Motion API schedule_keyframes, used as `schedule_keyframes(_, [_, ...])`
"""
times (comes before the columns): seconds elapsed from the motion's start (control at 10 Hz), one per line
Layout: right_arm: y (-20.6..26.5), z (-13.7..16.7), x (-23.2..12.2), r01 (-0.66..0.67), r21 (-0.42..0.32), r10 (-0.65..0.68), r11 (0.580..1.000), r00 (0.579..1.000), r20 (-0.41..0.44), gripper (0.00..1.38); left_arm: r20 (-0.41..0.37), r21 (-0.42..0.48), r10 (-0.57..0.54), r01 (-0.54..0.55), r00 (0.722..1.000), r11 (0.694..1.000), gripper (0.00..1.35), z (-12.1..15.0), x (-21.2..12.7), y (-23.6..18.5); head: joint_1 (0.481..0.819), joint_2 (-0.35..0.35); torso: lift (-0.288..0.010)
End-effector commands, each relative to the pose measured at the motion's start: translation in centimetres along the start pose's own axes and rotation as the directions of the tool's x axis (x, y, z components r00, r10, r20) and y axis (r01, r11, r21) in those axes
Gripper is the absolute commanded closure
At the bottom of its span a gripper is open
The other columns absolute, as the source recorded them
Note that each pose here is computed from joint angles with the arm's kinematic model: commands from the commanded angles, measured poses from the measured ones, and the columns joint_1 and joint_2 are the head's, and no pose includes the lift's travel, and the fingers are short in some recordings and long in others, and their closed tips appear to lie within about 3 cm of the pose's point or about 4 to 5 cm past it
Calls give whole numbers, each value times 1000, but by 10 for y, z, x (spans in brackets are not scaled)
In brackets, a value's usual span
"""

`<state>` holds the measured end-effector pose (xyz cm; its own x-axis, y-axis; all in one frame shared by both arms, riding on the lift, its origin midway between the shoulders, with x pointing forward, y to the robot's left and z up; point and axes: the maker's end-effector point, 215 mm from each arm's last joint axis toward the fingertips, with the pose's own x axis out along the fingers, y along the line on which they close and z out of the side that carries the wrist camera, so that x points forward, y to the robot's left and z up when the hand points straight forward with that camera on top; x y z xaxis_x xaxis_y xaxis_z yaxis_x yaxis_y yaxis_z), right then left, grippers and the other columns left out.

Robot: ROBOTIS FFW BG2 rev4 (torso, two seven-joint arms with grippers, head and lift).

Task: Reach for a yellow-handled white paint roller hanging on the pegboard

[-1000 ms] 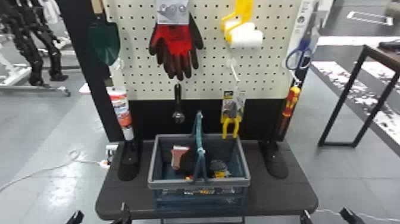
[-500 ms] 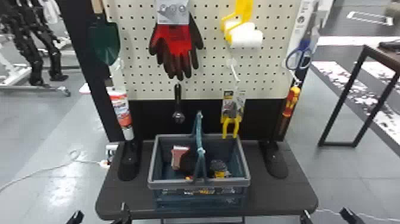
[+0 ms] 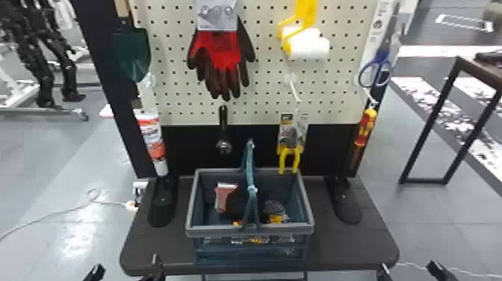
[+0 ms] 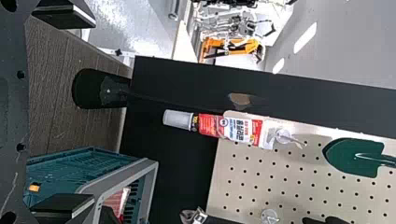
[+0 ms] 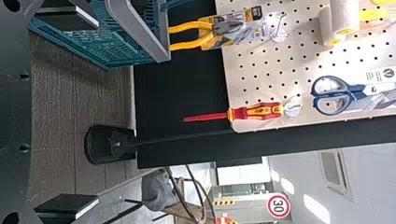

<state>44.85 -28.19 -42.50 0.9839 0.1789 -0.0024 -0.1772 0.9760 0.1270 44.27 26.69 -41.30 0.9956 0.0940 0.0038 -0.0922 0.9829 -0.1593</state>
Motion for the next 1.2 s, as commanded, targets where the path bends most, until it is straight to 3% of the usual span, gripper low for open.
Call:
schedule_keyframes(0.0, [1, 0, 0, 2, 5, -2, 1000, 1000, 1, -2, 0, 0, 0, 0, 1000, 1000, -2, 0, 0, 0, 549, 0, -100])
schedule_keyframes(1.1, [1, 0, 0, 2, 5, -2, 1000, 1000, 1, -2, 0, 0, 0, 0, 1000, 1000, -2, 0, 0, 0, 549, 0, -100])
